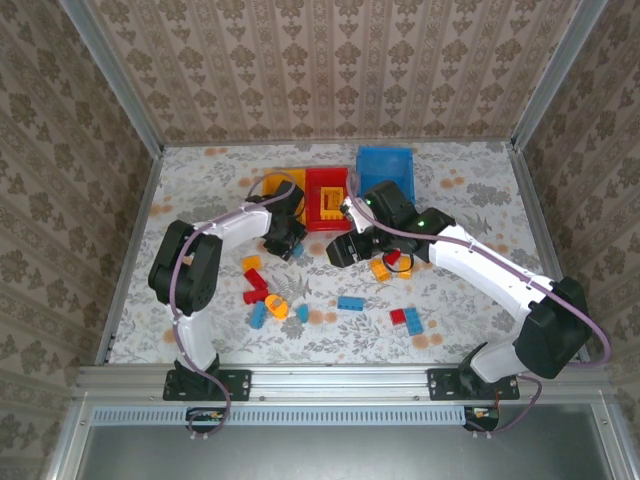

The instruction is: Sort the legos into containers by color

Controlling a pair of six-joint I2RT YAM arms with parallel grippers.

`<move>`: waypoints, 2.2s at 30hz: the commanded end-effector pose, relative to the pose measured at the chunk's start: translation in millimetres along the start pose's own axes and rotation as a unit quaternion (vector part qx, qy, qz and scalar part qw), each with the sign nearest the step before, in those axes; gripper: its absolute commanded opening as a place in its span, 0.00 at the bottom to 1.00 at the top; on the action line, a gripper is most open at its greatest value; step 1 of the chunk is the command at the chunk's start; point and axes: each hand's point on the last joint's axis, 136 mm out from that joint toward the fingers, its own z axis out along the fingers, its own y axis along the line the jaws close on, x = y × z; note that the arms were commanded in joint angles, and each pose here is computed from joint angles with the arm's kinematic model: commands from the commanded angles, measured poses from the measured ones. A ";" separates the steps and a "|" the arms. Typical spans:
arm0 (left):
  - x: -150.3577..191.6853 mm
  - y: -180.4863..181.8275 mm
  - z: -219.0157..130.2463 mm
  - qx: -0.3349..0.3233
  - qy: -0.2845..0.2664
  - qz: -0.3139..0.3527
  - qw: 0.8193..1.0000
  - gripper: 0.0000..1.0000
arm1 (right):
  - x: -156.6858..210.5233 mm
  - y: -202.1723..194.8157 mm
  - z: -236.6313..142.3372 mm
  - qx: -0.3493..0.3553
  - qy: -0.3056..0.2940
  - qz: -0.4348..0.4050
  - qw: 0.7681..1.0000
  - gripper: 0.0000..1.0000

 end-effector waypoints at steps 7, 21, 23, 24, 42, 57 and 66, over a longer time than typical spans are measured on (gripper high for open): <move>2.9 0.3 -29.0 0.006 -0.031 0.029 0.999 0.30 | -20.7 2.7 -3.8 -0.021 -0.064 0.005 0.998 0.77; -58.4 -60.3 -99.1 0.016 -0.127 0.205 0.970 0.28 | -92.1 -21.7 -42.3 -0.007 -0.262 0.029 0.965 0.81; -71.8 -71.9 -87.1 0.008 -0.120 0.221 0.968 0.28 | -105.5 -24.4 -40.5 0.003 -0.266 0.031 0.963 0.81; -76.8 -78.2 -82.3 0.010 -0.117 0.228 0.966 0.29 | -108.9 -29.5 -32.5 0.010 -0.259 0.036 0.965 0.81; -106.4 -115.9 -48.7 0.019 -0.079 0.246 0.966 0.59 | -26.1 -100.1 -48.3 0.199 -0.156 0.140 0.957 0.79; 17.3 -88.5 -137.8 0.142 -0.116 0.411 0.893 0.71 | 56.4 -187.8 -0.4 0.337 -0.002 0.334 0.880 0.75; 49.4 -42.9 -154.5 0.179 -0.103 0.464 0.861 0.71 | 64.2 -211.8 24.3 0.351 0.014 0.339 0.873 0.73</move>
